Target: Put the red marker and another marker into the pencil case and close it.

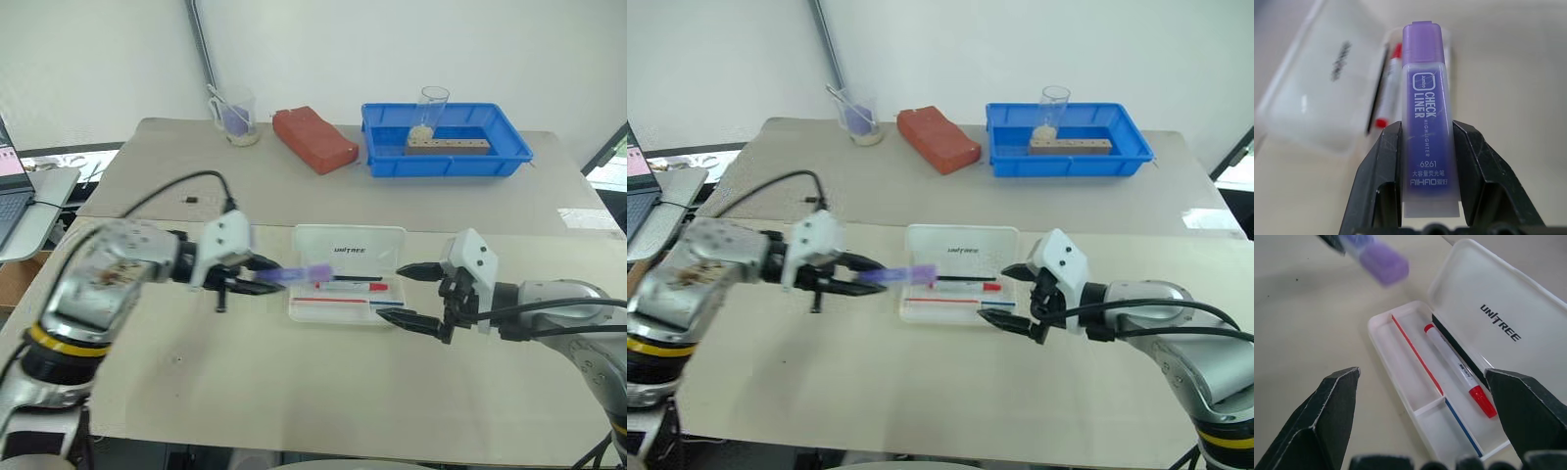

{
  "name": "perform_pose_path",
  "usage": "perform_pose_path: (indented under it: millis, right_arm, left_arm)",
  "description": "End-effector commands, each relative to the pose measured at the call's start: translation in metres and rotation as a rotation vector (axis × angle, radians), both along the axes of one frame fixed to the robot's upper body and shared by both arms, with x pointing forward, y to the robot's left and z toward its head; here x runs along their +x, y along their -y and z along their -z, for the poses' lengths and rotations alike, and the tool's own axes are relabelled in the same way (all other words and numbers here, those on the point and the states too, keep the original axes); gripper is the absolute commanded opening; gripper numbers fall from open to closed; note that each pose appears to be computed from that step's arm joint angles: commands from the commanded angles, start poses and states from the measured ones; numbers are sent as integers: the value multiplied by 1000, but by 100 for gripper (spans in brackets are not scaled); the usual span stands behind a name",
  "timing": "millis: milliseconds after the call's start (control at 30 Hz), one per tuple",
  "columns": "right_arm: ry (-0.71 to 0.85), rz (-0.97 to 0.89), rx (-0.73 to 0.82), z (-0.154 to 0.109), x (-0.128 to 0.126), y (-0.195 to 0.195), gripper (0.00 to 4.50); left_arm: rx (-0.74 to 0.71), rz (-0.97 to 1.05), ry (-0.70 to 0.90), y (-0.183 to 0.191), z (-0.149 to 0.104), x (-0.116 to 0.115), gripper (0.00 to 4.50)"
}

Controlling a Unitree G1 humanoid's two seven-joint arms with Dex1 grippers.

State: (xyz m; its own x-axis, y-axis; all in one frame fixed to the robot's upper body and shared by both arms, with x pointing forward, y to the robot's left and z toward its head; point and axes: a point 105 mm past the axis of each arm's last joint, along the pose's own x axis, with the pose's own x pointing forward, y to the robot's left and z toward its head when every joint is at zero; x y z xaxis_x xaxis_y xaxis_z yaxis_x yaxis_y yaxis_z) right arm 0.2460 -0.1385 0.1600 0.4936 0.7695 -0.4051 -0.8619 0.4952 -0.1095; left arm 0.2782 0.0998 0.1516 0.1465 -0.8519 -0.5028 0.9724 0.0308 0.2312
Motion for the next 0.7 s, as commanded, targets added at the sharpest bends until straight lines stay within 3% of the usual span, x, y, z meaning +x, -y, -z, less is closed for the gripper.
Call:
perform_pose_path:
  millis: [33, 233, 500, 533, 700]
  right_arm:
    - [76, 22, -15, -12, 0, 6, 450]
    - [70, 73, -26, -7, -6, 15, 450]
    - [72, 97, -32, -6, -10, 18, 450]
    - [73, 99, -32, -6, -10, 18, 450]
    - [75, 114, -39, -6, -6, 24, 450]
  left_arm:
    - [37, 42, 80, 18, 16, 7, 95]
    - [39, 73, 87, 36, 43, 13, 95]
    - [37, 72, 105, 36, 46, 19, 95]
    - [35, 71, 105, 36, 46, 19, 198]
    - [-8, 81, 78, 36, 38, 13, 425]
